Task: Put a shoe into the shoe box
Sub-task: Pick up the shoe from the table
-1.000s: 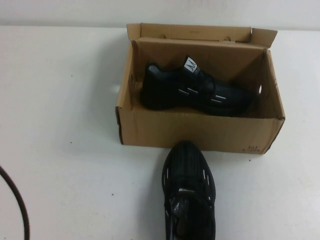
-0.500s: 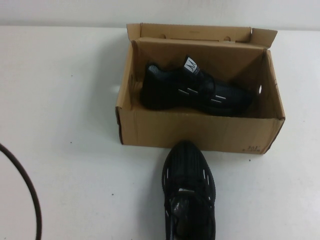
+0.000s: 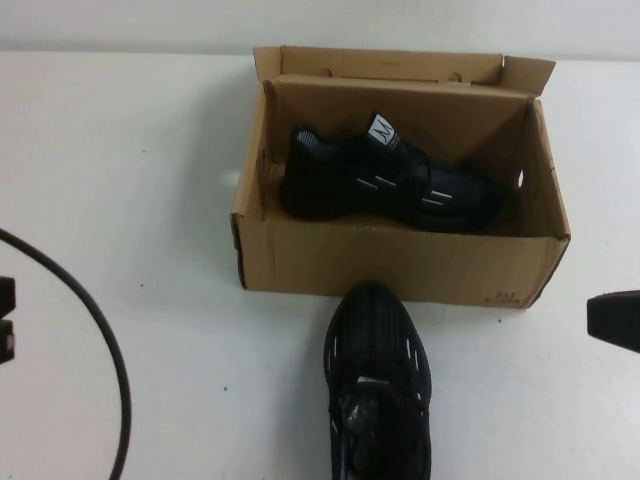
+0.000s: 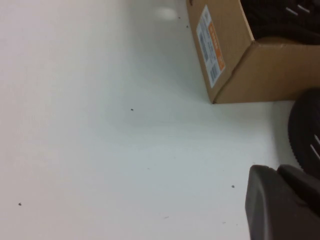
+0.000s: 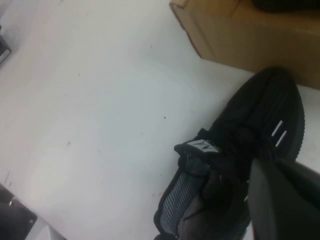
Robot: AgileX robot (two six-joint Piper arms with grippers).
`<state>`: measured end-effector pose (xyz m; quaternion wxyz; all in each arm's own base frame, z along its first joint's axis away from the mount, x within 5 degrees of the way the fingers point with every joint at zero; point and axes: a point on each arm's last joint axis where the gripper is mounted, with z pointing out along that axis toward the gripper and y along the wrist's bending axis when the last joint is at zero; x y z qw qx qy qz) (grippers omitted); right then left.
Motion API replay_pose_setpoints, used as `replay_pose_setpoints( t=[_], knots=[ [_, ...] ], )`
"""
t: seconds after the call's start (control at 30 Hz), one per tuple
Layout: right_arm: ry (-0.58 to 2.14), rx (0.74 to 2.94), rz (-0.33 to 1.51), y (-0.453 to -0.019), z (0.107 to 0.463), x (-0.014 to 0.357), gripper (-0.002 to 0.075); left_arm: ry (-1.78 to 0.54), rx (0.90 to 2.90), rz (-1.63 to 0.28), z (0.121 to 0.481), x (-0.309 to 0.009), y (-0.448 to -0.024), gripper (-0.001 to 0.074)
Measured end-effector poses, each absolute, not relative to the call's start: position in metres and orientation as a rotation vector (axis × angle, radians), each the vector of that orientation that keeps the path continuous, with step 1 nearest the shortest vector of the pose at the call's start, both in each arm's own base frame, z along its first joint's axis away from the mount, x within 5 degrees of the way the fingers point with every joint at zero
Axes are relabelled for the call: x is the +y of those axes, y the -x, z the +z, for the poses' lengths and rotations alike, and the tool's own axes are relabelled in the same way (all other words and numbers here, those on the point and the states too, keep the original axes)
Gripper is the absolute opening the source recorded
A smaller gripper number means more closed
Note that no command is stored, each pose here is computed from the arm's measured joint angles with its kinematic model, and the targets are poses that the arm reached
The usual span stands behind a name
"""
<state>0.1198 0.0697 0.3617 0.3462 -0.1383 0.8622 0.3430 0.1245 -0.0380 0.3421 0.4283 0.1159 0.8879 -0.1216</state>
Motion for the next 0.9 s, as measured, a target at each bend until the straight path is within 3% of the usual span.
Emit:
replay_pose_setpoints(
  t=[0.3, 0.57, 0.9],
  knots=[
    [0.540, 2.309, 0.803, -0.131, 0.365, 0.079, -0.0016, -0.333, 2.218, -0.343, 0.341, -0.042, -0.128, -0.0004],
    [0.748, 2.368, 0.645, -0.143, 0.380, 0.112, -0.0012, -0.343, 2.243, -0.351, 0.339, -0.043, -0.126, -0.0004],
    [0.956, 2.560, 0.503, -0.140, 0.332, 0.196, 0.0012, -0.334, 2.245, -0.388, 0.339, -0.045, -0.125, -0.0004]
  ],
)
